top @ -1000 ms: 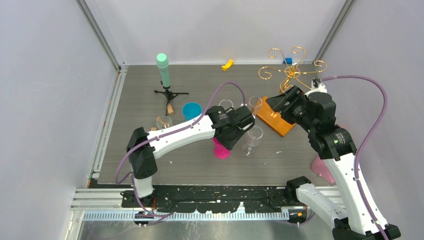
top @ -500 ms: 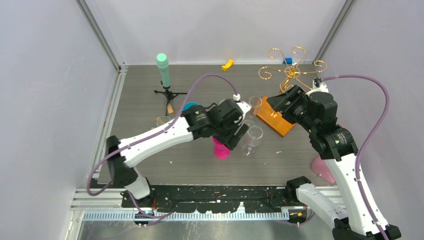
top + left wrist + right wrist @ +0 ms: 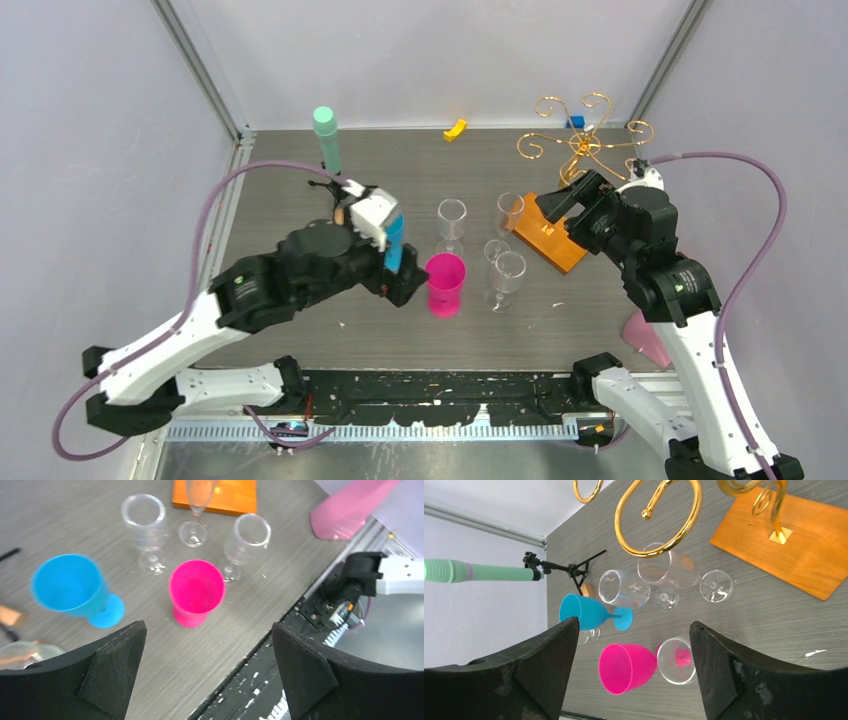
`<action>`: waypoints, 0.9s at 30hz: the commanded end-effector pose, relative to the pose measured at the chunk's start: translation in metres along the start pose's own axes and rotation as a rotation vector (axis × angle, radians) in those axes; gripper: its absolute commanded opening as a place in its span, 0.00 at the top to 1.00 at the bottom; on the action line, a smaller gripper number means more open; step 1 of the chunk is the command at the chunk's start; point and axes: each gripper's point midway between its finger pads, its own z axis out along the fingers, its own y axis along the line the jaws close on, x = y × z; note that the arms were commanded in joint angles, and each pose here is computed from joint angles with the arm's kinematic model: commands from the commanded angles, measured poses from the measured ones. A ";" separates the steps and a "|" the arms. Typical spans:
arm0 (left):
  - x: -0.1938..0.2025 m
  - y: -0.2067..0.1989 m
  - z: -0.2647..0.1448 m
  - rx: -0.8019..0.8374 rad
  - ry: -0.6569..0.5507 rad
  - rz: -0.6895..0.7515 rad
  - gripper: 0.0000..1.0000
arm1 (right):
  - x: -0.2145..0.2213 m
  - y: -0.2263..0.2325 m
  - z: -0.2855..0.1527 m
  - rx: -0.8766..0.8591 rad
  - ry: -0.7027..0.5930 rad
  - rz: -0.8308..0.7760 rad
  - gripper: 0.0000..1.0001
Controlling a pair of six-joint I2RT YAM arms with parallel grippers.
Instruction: Take the wine glass off the wine glass rack
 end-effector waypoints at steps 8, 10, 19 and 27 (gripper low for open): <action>-0.027 0.123 -0.132 -0.539 -0.364 -0.036 0.00 | -0.048 -0.025 -0.027 0.152 -0.230 -0.117 0.09; -0.022 0.137 -0.154 -0.596 -0.379 -0.044 0.00 | -0.053 -0.031 -0.030 0.182 -0.254 -0.130 0.09; -0.016 0.162 -0.214 -0.659 -0.473 -0.063 0.00 | -0.081 -0.066 -0.066 0.335 -0.465 -0.124 0.09; -0.015 0.169 -0.229 -0.679 -0.499 -0.068 0.00 | -0.096 -0.086 -0.099 0.387 -0.624 -0.078 0.09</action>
